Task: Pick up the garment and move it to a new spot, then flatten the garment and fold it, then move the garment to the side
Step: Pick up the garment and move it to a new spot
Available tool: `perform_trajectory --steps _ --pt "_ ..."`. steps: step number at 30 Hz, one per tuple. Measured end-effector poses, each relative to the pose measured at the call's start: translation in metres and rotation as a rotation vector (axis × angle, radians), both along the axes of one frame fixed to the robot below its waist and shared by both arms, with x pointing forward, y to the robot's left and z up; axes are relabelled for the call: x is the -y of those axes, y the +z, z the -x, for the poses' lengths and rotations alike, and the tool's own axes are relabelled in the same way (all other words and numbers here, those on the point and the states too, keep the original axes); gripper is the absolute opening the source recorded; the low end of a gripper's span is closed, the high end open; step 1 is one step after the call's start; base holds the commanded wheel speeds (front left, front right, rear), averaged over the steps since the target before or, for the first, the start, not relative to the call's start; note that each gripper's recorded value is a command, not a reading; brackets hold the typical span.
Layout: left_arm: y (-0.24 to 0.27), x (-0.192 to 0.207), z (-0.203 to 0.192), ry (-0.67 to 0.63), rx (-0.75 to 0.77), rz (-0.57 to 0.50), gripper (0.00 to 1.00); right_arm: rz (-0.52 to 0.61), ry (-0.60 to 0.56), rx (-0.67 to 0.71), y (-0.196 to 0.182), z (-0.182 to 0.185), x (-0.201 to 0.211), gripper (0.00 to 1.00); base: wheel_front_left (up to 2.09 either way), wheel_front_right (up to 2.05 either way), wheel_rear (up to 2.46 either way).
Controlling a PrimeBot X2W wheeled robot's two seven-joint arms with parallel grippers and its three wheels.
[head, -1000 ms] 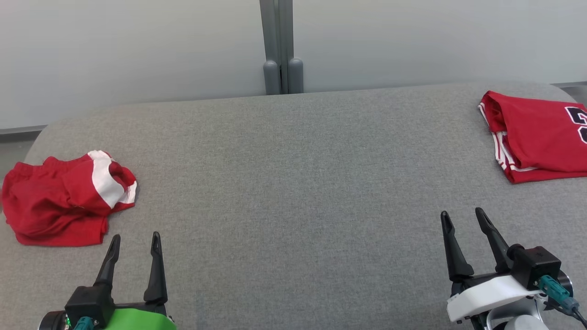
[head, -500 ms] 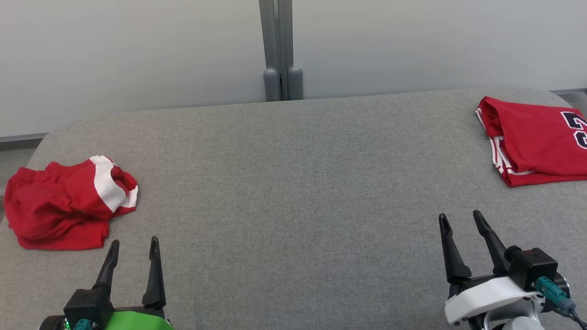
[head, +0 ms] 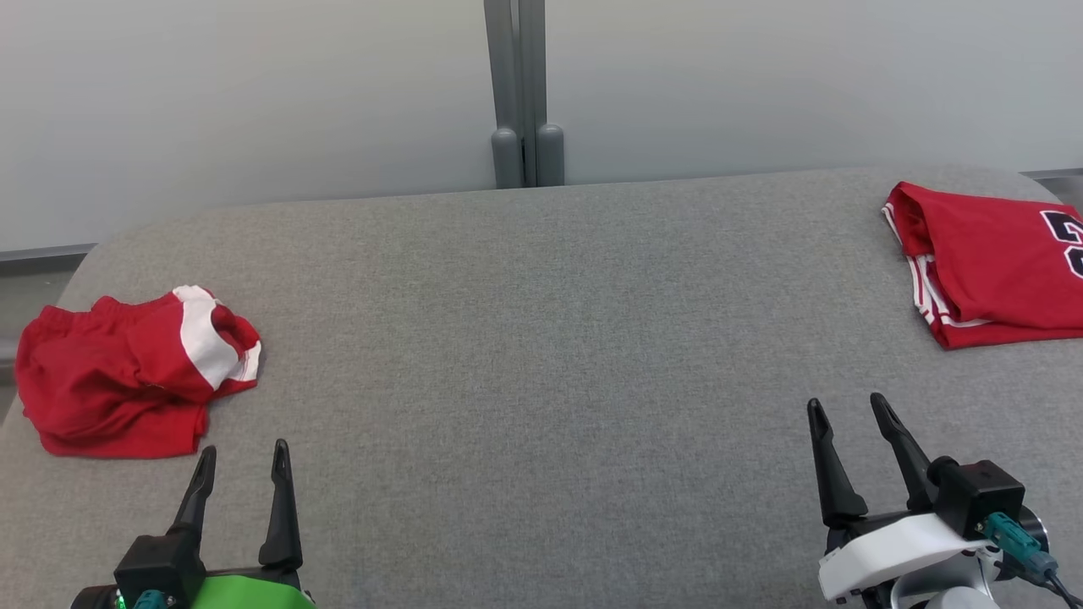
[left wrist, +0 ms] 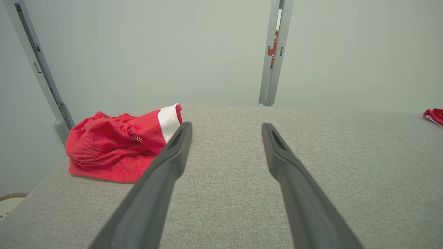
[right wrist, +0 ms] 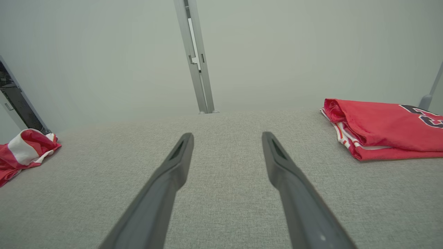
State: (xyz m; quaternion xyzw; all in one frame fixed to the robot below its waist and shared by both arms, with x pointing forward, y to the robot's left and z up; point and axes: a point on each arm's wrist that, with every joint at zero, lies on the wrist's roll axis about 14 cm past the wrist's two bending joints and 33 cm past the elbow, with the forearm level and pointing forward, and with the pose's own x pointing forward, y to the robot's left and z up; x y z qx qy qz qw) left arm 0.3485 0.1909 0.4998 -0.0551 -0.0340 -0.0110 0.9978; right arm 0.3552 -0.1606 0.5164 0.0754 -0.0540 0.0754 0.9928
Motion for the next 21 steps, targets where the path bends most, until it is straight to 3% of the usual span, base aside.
perform_trajectory --steps 8,21 --pt "-0.001 -0.014 0.007 0.043 -0.002 0.0 1.0 -0.004 0.04 -0.007 -0.002 -0.004 -0.014 1.0 0.0 0.0 0.0" --pt "-0.001 -0.068 0.038 0.216 -0.005 -0.013 1.0 -0.012 0.175 -0.031 -0.009 -0.02 -0.062 1.0 0.0 0.0 0.0"
